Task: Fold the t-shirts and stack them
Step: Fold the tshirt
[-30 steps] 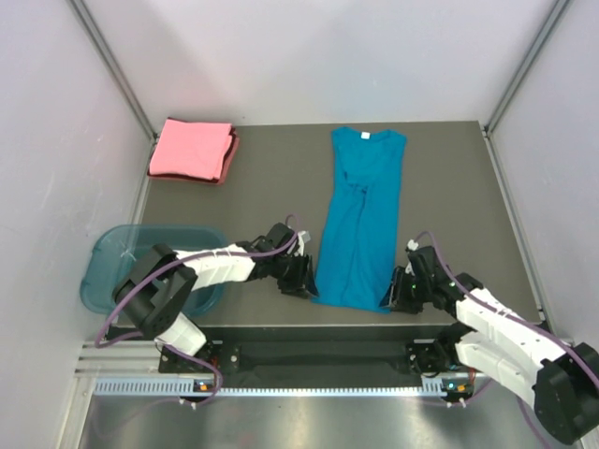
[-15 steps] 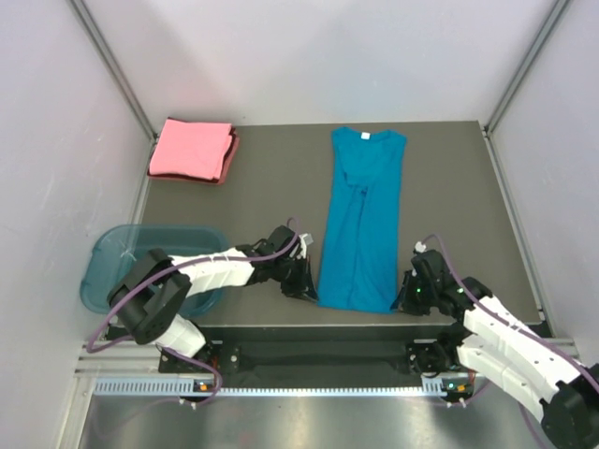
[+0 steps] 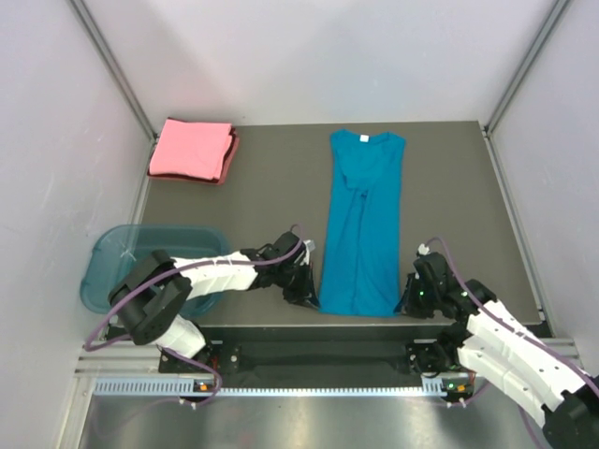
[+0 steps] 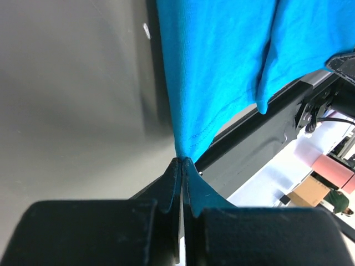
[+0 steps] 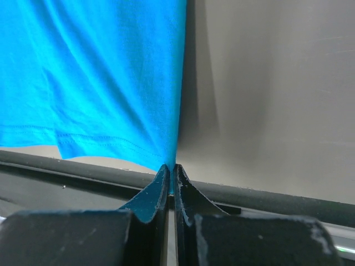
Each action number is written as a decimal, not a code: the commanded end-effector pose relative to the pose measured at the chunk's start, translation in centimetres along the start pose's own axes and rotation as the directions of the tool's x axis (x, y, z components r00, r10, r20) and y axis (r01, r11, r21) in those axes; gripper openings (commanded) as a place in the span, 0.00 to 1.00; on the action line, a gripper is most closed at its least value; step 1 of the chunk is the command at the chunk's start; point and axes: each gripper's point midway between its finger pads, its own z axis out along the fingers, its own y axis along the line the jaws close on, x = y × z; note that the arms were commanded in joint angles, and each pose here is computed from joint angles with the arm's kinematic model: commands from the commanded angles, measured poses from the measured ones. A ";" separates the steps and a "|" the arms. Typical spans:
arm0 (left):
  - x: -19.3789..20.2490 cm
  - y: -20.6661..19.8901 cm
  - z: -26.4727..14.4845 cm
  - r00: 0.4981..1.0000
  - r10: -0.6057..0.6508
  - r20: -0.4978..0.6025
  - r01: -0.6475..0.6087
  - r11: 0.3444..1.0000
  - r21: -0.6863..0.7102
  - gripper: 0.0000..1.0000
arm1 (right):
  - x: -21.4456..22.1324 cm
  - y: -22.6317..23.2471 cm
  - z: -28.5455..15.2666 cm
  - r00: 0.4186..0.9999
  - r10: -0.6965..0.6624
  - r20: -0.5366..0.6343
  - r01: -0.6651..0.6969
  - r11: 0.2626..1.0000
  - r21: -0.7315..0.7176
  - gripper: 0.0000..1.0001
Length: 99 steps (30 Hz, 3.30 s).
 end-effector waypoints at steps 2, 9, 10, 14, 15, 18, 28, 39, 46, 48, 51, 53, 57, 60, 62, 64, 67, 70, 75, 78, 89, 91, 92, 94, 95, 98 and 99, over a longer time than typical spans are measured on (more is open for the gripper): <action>-1.2 -2.0 -0.7 0.999 -0.012 0.037 0.011 1.000 0.027 0.00 | -2.6 1.7 -1.8 0.996 -0.037 0.077 0.037 0.999 -0.011 0.00; -6.3 -3.6 -1.0 0.998 -0.015 0.061 0.014 1.000 0.028 0.00 | -7.6 3.0 -2.0 0.983 -0.136 0.126 0.122 0.986 0.112 0.00; -7.1 -3.8 -1.2 0.998 -0.011 0.067 0.009 0.999 0.032 0.00 | -8.3 3.4 -2.1 0.980 -0.145 0.136 0.130 0.985 0.115 0.00; -12.2 -5.6 -3.0 0.991 -0.008 0.136 -0.001 0.998 0.067 0.00 | -12.2 5.2 -2.9 0.966 -0.186 0.180 0.163 0.977 0.139 0.00; -12.6 -5.0 -2.6 0.994 -0.025 0.110 0.020 0.999 0.049 0.00 | -12.9 5.1 -2.9 0.965 -0.194 0.177 0.170 0.975 0.144 0.00; -16.3 -4.6 -2.5 0.991 -0.026 0.129 0.021 0.999 0.040 0.00 | -15.5 5.4 -2.4 0.966 -0.187 0.179 0.162 0.976 0.145 0.00; -28.0 -5.3 -3.0 0.968 0.009 0.250 -0.036 0.994 0.106 0.00 | -25.1 5.3 -0.2 0.964 -0.168 0.208 0.133 0.976 0.174 0.00; -35.8 -5.2 -3.0 0.942 -0.011 0.335 -0.078 0.965 0.250 0.00 | -32.3 4.3 2.3 0.970 -0.106 0.220 0.078 0.988 0.134 0.00; -38.7 -3.7 -1.8 0.933 -0.058 0.354 -0.062 0.946 0.319 0.00 | -35.5 4.8 4.3 0.967 -0.093 0.237 0.076 0.994 0.078 0.02; -39.2 -4.0 -1.9 0.930 -0.054 0.365 -0.084 0.933 0.350 0.00 | -36.0 4.9 4.6 0.965 -0.091 0.247 0.075 0.994 0.074 0.02; -39.7 -4.4 -2.0 0.923 -0.045 0.383 -0.108 0.923 0.369 0.00 | -36.6 4.7 5.3 0.966 -0.084 0.244 0.069 0.995 0.069 0.02; -40.1 -5.0 -2.4 0.913 -0.033 0.407 -0.140 0.912 0.387 0.00 | -36.8 4.6 5.6 0.968 -0.086 0.237 0.075 0.996 0.055 0.02; -40.9 -5.7 -2.8 0.894 -0.012 0.448 -0.189 0.896 0.402 0.00 | -37.7 4.5 5.3 0.958 -0.100 0.269 0.087 0.994 0.058 0.02; -41.7 -5.0 -2.1 0.890 -0.041 0.454 -0.164 0.901 0.402 0.00 | -38.4 4.0 5.6 0.957 -0.083 0.277 0.071 0.996 0.053 0.02; -42.0 -4.9 -1.9 0.891 -0.062 0.450 -0.148 0.897 0.416 0.00 | -38.5 3.6 6.3 0.963 -0.071 0.260 0.061 0.997 0.046 0.04; -42.2 -4.2 -0.8 0.897 -0.078 0.435 -0.125 0.899 0.419 0.00 | -38.7 3.2 6.8 0.965 -0.067 0.255 0.057 0.997 0.048 0.04; -42.6 -3.6 -0.2 0.896 -0.089 0.434 -0.113 0.901 0.418 0.00 | -38.9 2.9 7.3 0.965 -0.057 0.255 0.047 0.998 0.043 0.05; -42.8 -3.1 0.1 0.892 -0.093 0.441 -0.108 0.906 0.410 0.00 | -39.2 2.8 7.8 0.966 -0.047 0.252 0.042 0.999 0.028 0.05; -43.2 -3.1 -0.1 0.887 -0.090 0.453 -0.118 0.905 0.409 0.16 | -40.1 3.4 7.8 0.964 -0.051 0.262 0.054 0.999 -0.003 0.23; -43.6 -3.7 -1.5 0.877 -0.085 0.474 -0.133 0.903 0.408 0.29 | -40.7 4.7 6.2 0.954 -0.083 0.288 0.097 0.995 -0.037 0.37; -42.8 -4.7 -5.9 0.846 0.011 0.533 -0.205 0.930 0.306 0.36 | -39.7 9.0 3.3 0.890 -0.324 0.320 0.387 0.908 -0.158 0.39; -41.9 -4.3 -5.1 0.858 0.019 0.513 -0.204 0.930 0.306 0.35 | -39.5 10.1 3.5 0.866 -0.379 0.326 0.455 0.869 -0.197 0.42; -41.7 -4.5 -5.1 0.858 0.026 0.513 -0.214 0.926 0.311 0.35 | -39.8 10.5 3.3 0.822 -0.448 0.352 0.533 0.822 -0.199 0.46; -41.0 -4.1 -4.4 0.869 0.016 0.495 -0.200 0.926 0.321 0.34 | -39.7 11.1 3.8 0.794 -0.486 0.366 0.584 0.777 -0.235 0.58; -40.8 -4.2 -4.2 0.874 0.020 0.485 -0.208 0.918 0.338 0.33 | -40.5 11.8 3.2 0.749 -0.530 0.397 0.642 0.729 -0.237 0.60; -39.8 -4.1 -3.3 0.898 0.021 0.440 -0.201 0.908 0.368 0.31 | -41.0 11.8 4.4 0.710 -0.593 0.380 0.697 0.670 -0.258 0.67; -39.5 -4.1 -3.1 0.900 0.031 0.434 -0.209 0.906 0.368 0.31 | -40.1 10.9 6.0 0.730 -0.603 0.322 0.682 0.673 -0.285 0.70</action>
